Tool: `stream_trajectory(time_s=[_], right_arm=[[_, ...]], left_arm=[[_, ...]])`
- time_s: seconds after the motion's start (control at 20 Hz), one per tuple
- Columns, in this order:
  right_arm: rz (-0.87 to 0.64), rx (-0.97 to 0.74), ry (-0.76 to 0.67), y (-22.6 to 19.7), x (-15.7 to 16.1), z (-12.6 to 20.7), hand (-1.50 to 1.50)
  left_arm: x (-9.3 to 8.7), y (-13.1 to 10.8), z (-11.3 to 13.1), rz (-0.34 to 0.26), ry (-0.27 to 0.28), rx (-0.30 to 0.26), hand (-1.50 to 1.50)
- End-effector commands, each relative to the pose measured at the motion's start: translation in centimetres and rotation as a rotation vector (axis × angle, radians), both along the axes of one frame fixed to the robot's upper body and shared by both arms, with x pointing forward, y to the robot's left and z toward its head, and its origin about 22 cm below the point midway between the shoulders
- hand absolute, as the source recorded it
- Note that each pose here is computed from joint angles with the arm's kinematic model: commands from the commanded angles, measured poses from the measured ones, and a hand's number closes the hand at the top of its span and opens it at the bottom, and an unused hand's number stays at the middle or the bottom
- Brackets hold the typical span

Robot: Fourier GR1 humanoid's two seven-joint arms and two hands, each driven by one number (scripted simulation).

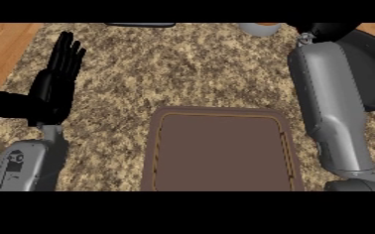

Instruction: Pick the tomato from the tray and place it in the pot

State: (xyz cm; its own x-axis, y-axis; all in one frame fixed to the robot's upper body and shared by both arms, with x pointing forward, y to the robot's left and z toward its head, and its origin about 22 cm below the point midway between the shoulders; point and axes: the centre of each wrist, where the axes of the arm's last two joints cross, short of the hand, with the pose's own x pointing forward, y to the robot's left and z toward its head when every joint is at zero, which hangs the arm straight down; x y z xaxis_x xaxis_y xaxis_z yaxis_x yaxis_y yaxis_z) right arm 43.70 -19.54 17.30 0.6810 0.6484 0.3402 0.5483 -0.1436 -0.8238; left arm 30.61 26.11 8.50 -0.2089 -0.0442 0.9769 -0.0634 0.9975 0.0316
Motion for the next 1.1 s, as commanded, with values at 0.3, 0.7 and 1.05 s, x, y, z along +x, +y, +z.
stream_trajectory(time_s=[0.3, 0.7, 1.05], right_arm=[[-0.168, 0.046, -0.008, -6.4, 0.4, -2.6, 1.5], [-0.142, 0.067, 0.002, -15.9, -1.8, -5.0, 1.5], [-0.157, 0.068, 0.038, -19.3, -2.5, -6.9, 1.5]], left_arm=[[0.7, 0.2, -0.1, 0.04, 0.018, -0.006, 0.0], [-1.0, 0.8, -1.2, 0.016, 0.018, 0.002, 0.0], [1.1, 1.1, -0.7, 0.026, 0.002, 0.007, 0.0]])
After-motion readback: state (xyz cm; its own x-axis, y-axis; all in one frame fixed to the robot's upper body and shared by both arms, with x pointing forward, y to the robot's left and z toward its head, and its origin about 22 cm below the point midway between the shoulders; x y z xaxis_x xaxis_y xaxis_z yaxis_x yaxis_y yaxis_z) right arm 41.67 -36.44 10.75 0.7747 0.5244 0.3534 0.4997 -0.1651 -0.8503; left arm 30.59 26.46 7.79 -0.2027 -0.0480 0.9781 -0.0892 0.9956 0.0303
